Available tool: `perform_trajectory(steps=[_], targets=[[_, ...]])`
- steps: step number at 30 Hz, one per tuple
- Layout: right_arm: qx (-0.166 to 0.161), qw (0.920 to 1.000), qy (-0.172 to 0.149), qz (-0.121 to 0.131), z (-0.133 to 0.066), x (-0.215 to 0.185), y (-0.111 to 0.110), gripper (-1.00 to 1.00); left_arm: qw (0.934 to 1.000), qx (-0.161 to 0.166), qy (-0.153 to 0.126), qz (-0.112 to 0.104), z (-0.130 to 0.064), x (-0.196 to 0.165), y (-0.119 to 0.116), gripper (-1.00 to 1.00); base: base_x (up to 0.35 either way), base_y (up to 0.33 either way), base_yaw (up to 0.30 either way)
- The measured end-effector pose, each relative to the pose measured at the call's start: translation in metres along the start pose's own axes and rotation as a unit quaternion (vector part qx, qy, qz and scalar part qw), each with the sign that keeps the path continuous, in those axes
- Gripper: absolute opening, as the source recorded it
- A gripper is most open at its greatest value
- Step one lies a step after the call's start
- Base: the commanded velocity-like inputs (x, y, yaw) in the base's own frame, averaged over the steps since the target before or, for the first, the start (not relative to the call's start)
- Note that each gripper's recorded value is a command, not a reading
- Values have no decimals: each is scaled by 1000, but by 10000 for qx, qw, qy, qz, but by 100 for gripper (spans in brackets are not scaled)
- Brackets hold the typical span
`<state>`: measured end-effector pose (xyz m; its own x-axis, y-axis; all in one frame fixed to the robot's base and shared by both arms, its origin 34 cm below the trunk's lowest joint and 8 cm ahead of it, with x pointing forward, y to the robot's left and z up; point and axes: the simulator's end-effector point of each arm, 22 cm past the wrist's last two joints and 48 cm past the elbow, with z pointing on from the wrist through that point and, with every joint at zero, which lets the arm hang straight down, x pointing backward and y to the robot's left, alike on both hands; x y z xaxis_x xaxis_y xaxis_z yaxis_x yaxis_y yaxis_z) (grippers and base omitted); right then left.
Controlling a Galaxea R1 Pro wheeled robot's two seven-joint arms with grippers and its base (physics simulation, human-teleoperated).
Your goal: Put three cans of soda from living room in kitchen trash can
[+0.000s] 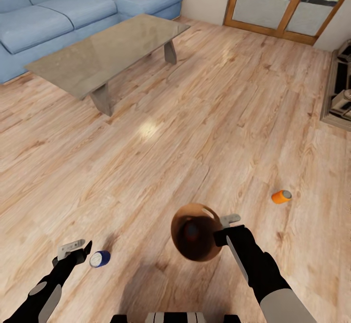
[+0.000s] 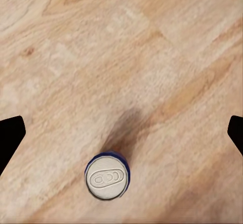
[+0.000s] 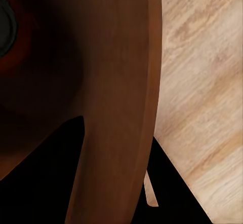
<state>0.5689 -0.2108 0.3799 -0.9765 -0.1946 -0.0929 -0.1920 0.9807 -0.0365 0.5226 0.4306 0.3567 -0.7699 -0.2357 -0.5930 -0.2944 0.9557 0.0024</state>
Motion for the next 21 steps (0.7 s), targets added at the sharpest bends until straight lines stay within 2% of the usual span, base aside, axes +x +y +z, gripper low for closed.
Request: perform_trajectory(steps=[4, 11, 14, 16, 21], targets=[[12, 10000, -1, -9, 0, 0, -1, -100, 10000, 0, 1, 0, 0, 0, 0, 100, -160, 0, 0], [16, 10000, -47, -10, -2, -4, -1, -100, 10000, 0, -11, 2, 0, -1, 0, 100, -37, 0, 0], [1, 9998, -195, 15, -9, -16, -1, -100, 10000, 4, -17, 2, 0, -1, 0, 100, -6, 0, 0], [28, 9995, -307, 29, -22, -30, -4, -100, 10000, 5, -19, 3, 0, -2, 0, 100, -2, 0, 0], [35, 9997, -239, 60, -33, -35, -6, -100, 10000, 4, -25, 4, 0, -2, 0, 100, 0, 0, 0]])
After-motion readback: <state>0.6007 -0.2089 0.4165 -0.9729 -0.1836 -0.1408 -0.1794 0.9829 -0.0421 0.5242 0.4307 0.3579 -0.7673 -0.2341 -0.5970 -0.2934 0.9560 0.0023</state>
